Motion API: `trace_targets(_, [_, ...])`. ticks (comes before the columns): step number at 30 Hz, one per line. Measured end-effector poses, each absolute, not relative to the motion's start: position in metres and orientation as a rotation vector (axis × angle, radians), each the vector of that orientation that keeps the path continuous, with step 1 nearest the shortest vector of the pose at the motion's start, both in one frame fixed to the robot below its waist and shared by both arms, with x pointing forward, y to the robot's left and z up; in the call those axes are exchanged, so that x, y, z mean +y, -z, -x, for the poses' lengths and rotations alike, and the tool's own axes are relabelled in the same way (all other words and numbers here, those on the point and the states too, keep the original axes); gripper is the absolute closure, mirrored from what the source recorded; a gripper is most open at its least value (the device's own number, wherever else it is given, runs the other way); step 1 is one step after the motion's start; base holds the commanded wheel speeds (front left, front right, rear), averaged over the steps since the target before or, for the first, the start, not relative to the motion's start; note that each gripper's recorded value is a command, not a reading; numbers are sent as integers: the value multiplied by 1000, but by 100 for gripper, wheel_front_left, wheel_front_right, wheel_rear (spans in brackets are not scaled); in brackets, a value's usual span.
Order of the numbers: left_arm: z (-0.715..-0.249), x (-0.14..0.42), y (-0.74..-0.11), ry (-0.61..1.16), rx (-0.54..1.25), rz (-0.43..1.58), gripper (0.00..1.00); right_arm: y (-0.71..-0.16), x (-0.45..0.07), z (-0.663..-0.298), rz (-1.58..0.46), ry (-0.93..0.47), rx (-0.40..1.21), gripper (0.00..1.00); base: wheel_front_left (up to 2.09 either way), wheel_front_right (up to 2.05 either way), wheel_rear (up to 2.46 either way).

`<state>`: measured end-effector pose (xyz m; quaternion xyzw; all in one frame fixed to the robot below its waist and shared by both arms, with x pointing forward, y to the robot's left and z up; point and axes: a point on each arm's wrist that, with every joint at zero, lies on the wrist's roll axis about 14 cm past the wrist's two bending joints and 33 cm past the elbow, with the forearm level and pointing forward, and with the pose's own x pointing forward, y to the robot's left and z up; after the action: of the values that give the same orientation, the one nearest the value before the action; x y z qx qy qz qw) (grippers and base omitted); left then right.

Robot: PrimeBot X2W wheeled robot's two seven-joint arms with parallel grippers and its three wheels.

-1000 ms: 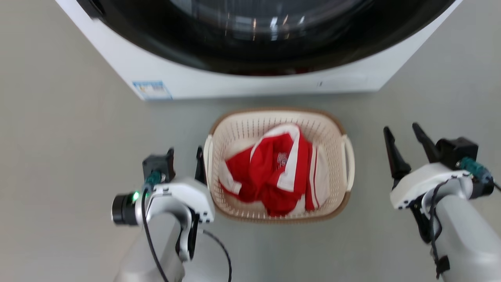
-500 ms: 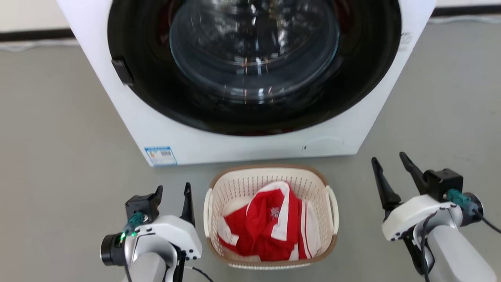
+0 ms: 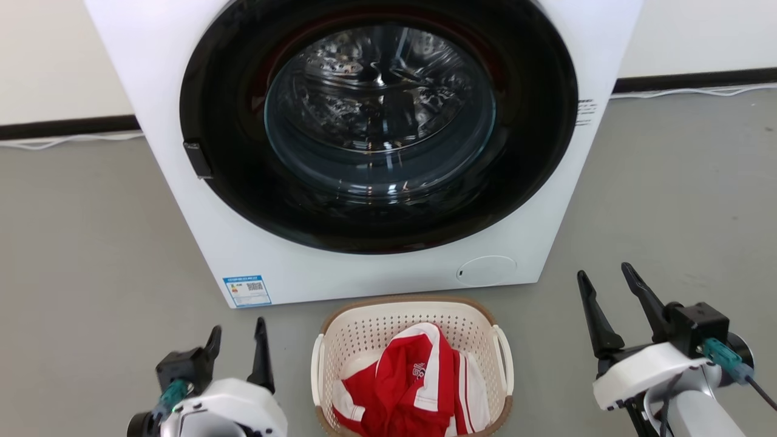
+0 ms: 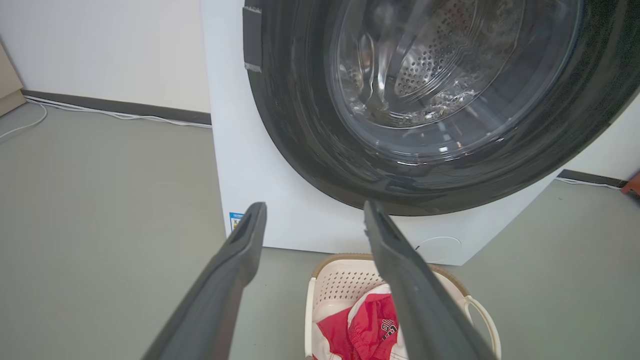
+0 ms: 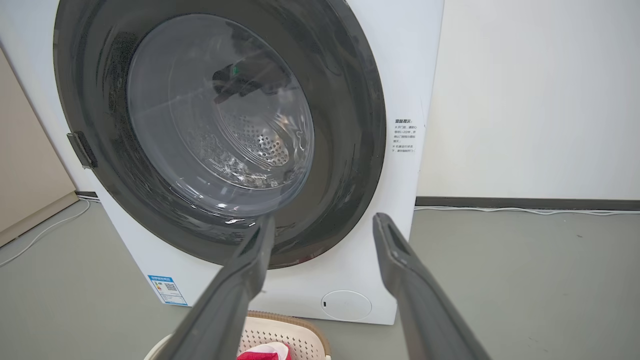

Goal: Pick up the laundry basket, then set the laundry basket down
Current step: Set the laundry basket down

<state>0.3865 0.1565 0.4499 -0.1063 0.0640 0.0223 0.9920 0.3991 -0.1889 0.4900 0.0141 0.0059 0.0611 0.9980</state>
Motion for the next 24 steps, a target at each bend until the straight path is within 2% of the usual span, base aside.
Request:
trace_targets(14, [-361, 185, -458, -123, 81, 234, 0, -501, -201, -368, -37, -79, -37, 0, 0, 0, 0])
trace_targets(24, [-350, 196, -462, -156, 62, 243, 0, -498, -202, -364, -54, -65, -32, 0, 0, 0, 0])
